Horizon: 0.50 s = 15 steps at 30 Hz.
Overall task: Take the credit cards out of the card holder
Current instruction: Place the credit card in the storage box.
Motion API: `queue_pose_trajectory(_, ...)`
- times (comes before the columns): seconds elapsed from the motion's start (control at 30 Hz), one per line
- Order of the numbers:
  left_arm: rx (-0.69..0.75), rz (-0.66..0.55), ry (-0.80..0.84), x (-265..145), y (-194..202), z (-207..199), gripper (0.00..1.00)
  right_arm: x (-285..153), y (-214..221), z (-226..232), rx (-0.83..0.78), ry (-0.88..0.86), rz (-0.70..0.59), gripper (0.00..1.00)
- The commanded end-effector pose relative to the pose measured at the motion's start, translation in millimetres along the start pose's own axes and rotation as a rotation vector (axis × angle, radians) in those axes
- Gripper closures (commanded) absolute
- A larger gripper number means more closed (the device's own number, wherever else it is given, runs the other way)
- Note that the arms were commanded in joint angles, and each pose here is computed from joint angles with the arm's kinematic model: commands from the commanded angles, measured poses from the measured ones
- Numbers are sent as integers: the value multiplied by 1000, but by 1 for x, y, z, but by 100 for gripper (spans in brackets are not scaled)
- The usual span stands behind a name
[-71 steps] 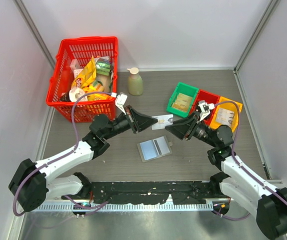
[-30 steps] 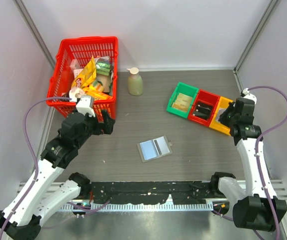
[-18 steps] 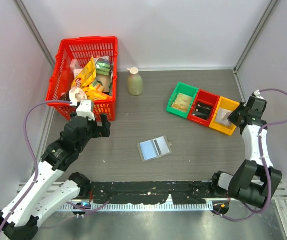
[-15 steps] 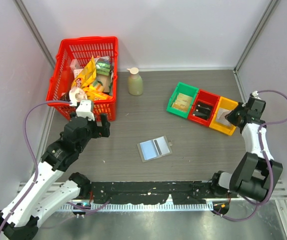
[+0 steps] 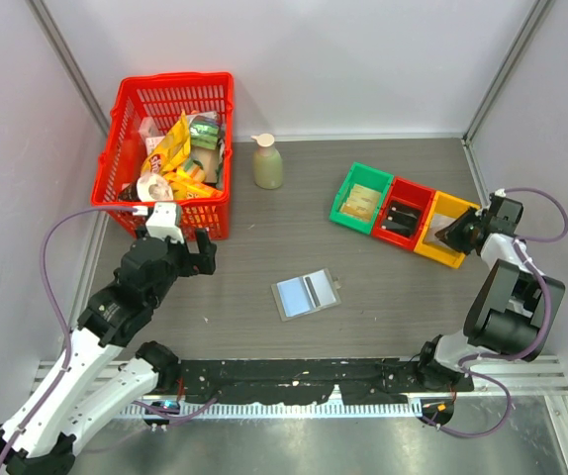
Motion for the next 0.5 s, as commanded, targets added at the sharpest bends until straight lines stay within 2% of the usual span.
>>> queue_pose_trajectory(0.0, 3, -51, 61, -1, -10, -9, 0, -8, -18, -2, -18, 51, -39, 73)
queue_pose_trajectory(0.03, 5, -50, 69, 0, -10, -10, 0, -10, -18, -7, -14, 94, -42, 64)
queue_pose_trajectory(0.1, 7, -47, 97, -1, -10, -13, 0, -19, -22, -13, -25, 162, -68, 52)
queue_pose_trajectory(0.2, 4, -49, 163, -3, -10, -22, 0, -39, -24, -15, -44, 228, -100, 41)
queue_pose_trajectory(0.27, 4, -46, 196, -3, -9, -27, 0, -52, -26, -13, -51, 250, -149, 37)
queue_pose_trajectory(0.37, 4, -38, 228, -2, -7, -32, 0, -73, -28, 0, -96, 247, -223, 36)
queue_pose_trajectory(0.47, -14, -19, 276, 0, -4, -40, 0, -80, -15, 43, -209, 132, -230, 36)
Point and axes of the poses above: each gripper's point midway between its finger pads, its own x axis out along the fingers, its own z axis along the line the jaws close on, y = z × x, the point moved 4 cm from there along -x, back along the fingers, and after that the axes turned 5 degrees about -x, right-handed, at the moved point
